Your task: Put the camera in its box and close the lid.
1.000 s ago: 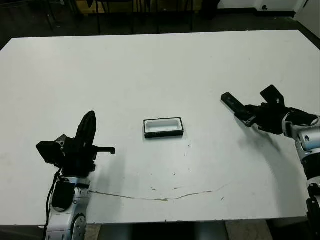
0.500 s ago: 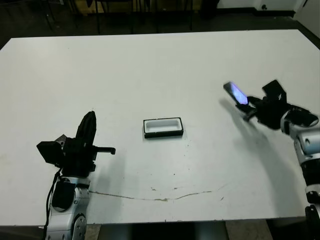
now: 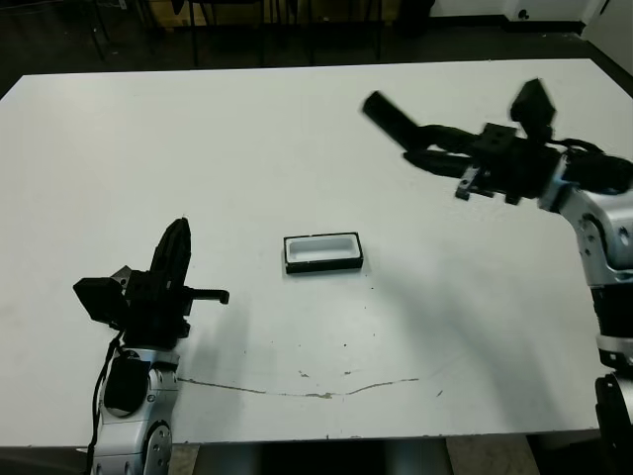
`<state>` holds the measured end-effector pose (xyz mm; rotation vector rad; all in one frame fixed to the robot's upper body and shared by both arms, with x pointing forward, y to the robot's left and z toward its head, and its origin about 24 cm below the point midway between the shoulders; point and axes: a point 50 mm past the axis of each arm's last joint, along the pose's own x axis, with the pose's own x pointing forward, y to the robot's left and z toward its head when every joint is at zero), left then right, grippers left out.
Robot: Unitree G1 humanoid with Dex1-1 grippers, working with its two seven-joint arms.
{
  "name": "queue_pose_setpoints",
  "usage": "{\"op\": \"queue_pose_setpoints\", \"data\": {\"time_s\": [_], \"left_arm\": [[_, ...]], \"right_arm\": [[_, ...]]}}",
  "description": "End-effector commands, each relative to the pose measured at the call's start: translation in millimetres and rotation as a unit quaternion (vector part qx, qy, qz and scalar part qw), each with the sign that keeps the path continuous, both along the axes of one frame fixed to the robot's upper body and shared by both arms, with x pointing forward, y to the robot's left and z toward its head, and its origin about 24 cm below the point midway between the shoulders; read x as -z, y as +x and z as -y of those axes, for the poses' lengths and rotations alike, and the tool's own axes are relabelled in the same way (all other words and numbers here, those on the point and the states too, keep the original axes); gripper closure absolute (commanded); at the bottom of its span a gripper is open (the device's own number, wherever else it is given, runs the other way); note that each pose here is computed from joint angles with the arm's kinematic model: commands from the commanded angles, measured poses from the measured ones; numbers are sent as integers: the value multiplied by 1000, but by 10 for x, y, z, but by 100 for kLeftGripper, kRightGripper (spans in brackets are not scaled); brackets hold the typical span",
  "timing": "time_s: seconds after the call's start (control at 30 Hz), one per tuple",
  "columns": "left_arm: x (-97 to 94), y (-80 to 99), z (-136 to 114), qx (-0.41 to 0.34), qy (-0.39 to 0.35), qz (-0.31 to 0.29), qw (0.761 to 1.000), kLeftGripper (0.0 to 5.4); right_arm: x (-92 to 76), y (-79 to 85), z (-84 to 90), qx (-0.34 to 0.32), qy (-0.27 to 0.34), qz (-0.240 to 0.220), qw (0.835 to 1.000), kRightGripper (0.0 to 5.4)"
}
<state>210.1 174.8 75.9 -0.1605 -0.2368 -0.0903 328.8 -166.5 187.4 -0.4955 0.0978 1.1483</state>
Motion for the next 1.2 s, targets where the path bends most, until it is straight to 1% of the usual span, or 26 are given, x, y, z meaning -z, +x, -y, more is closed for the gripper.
{"op": "queue_pose_setpoints", "data": {"time_s": [0.03, 0.1, 0.23, 0.37, 0.53, 0.6, 0.87, 0.97, 1.2], "left_arm": [[58, -23, -16, -7, 5, -15, 1000, 540], [61, -26, -13, -7, 2, -15, 1000, 540], [69, -35, -11, -9, 0, -16, 1000, 540], [79, -42, -9, -7, 2, -16, 1000, 540], [90, -47, -4, -6, -1, -19, 1000, 540], [95, -46, -4, -7, 2, -18, 1000, 540], [101, -45, 11, -6, -2, -18, 1000, 540], [104, -46, 13, -7, -1, -20, 1000, 540], [107, -45, 21, -6, -6, -24, 1000, 540]], "right_arm": [[68, 1, -77, -58, -44, -16, 997, 499], [99, 4, -126, -81, -77, -26, 993, 499], [146, 23, -173, -106, -128, -41, 985, 499], [225, 70, -208, -127, -164, -72, 976, 499], [275, 97, -271, -166, -194, -81, 964, 499], [285, 98, -298, -178, -200, -77, 960, 499], [406, 133, -376, -197, -214, -95, 952, 499], [434, 145, -403, -204, -221, -95, 949, 499], [446, 166, -470, -212, -213, -90, 949, 499]]}}
